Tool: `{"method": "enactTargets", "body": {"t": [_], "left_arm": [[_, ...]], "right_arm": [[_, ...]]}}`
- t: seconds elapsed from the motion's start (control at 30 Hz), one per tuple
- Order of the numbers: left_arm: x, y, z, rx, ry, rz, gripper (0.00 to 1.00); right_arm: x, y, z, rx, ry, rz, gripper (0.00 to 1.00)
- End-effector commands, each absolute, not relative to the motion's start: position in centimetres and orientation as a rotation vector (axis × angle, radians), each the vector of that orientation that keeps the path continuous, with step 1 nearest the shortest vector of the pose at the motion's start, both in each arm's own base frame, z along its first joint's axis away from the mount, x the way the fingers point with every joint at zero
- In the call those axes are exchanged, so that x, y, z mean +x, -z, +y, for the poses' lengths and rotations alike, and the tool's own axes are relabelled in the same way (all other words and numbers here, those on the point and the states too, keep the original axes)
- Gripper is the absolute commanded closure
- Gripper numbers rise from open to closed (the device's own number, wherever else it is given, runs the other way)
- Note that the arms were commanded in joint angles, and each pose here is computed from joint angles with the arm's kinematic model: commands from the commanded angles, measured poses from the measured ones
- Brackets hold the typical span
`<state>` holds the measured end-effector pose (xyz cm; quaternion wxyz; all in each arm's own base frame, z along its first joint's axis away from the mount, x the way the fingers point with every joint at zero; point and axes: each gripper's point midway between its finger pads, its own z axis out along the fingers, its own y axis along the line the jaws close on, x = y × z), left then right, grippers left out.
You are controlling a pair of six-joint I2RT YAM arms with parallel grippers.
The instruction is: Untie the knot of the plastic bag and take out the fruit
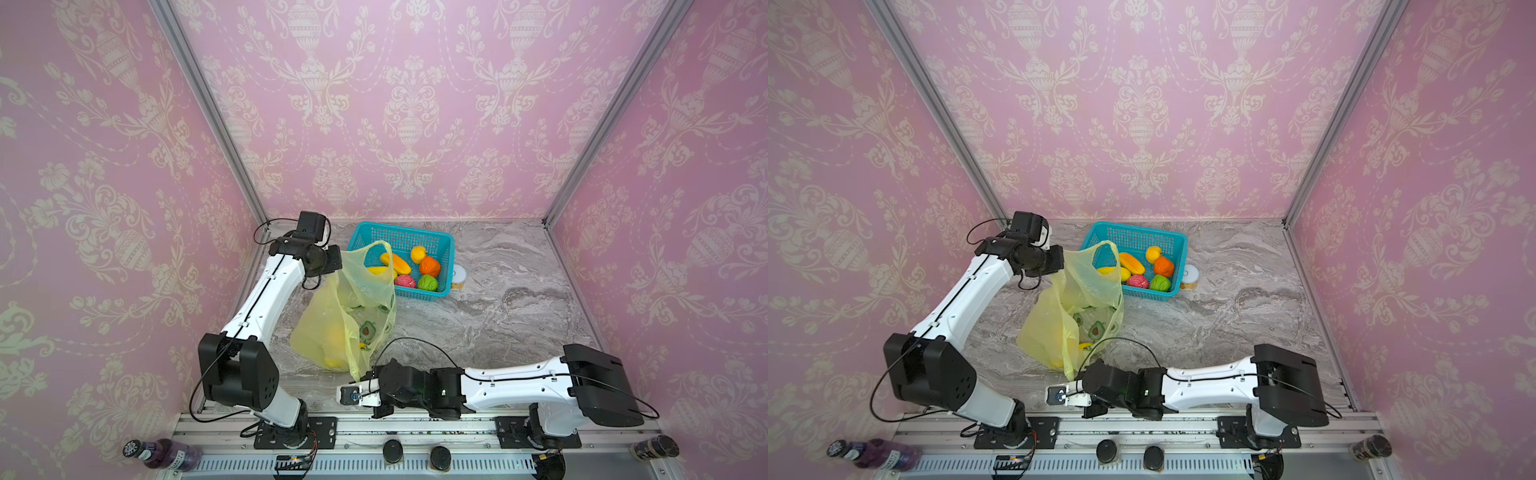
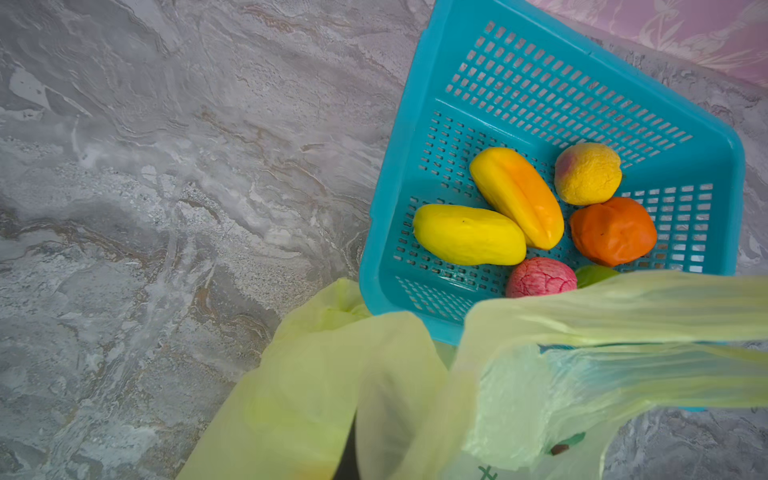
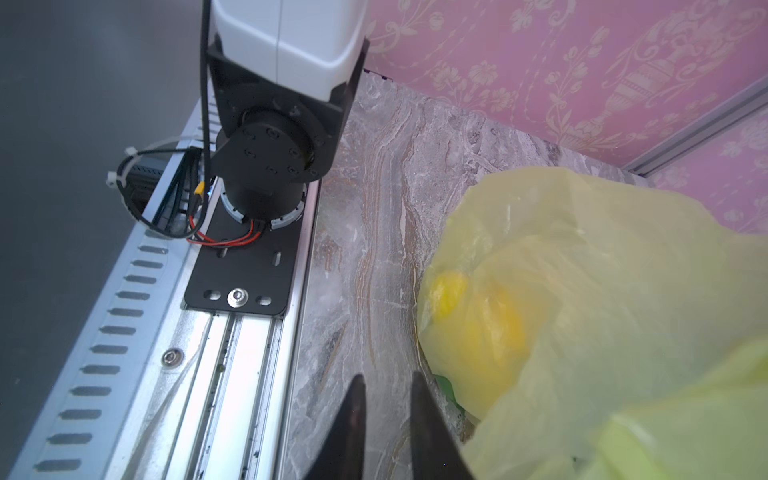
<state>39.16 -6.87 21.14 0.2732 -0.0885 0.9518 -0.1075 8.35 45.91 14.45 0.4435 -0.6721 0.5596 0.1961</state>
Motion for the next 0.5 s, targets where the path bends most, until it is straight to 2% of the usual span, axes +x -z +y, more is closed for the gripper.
{"method": "enactTargets", "body": {"t": [0.0, 0.17, 0.3, 0.47], "left_arm": [[38.5, -23.3, -7.3, -0.163, 0.332, 2.495, 1.00], [38.0, -24.0, -7.5, -0.131, 0.351, 2.468, 1.00], [37.9, -24.2, -7.9, -0.114, 0.381, 2.458, 1.00], [37.5, -25.7, -8.6, -0.076, 0.436, 2.404, 1.00]], "right_arm": [[8.8, -15.5, 46.3, -1.635, -0.449, 1.392, 0.47], [9.6, -19.8, 44.7, -1.469, -0.485, 1.373, 0.31], [10.0, -22.1, 41.4, -1.369, -0.531, 1.359, 0.25], [12.5, -22.5, 36.4, -1.228, -0.580, 1.429, 0.23]]}}
